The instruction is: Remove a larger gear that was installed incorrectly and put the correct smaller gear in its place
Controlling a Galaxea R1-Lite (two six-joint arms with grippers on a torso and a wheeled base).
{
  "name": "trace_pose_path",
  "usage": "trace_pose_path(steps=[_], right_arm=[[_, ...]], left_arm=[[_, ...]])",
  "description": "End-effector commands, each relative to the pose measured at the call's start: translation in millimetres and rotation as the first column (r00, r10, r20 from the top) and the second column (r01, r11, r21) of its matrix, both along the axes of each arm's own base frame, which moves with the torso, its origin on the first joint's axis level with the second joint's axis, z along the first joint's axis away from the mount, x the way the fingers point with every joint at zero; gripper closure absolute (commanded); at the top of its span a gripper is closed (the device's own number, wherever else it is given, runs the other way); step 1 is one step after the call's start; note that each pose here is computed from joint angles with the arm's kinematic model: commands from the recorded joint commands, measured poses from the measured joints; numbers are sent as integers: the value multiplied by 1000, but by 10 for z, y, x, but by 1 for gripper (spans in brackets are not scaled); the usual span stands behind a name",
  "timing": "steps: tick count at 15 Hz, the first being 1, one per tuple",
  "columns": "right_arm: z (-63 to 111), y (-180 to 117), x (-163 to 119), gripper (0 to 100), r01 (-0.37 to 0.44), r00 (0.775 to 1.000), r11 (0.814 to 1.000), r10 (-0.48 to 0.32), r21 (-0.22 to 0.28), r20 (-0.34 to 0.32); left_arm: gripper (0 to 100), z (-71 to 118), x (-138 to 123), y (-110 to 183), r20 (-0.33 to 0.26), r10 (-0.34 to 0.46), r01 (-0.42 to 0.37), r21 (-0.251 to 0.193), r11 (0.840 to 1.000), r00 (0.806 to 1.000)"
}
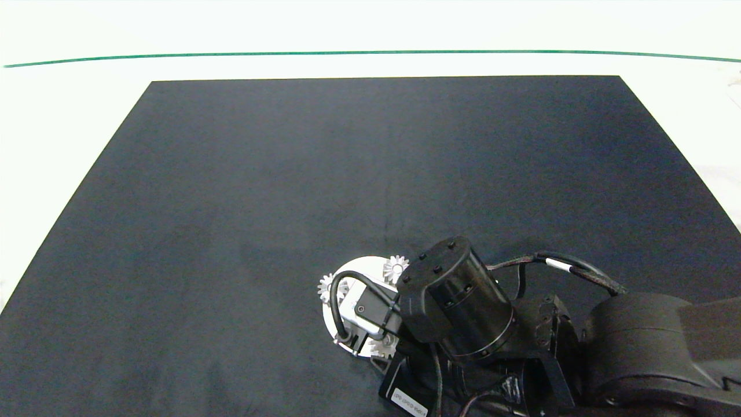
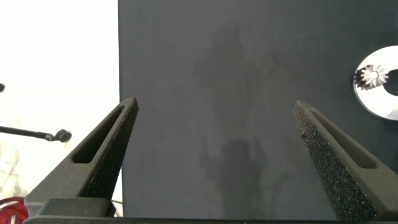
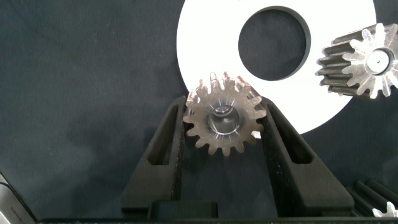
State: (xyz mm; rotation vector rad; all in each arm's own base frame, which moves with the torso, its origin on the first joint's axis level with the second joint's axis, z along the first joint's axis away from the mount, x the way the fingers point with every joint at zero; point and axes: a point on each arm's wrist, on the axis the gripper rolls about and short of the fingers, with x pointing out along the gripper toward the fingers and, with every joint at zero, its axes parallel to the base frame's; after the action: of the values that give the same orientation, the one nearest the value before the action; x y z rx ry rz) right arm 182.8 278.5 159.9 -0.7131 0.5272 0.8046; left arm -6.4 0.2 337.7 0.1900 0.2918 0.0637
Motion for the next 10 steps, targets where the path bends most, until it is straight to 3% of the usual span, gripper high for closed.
trace_pose_path(steps=[1, 5, 10], right_arm=[[2, 0, -2, 72, 0, 1000, 1000, 0, 0, 1], [8, 0, -8, 72, 12, 1000, 1000, -12, 12, -8], [5, -25, -23, 72, 11, 1000, 1000, -12, -23, -26]], left_arm=[[0, -4, 0, 0, -5, 1, -1, 1, 1000, 1000], [0, -4, 1, 0, -5, -1, 1, 0, 1000, 1000], [0, -4, 0, 0, -5, 1, -1, 1, 1000, 1000]])
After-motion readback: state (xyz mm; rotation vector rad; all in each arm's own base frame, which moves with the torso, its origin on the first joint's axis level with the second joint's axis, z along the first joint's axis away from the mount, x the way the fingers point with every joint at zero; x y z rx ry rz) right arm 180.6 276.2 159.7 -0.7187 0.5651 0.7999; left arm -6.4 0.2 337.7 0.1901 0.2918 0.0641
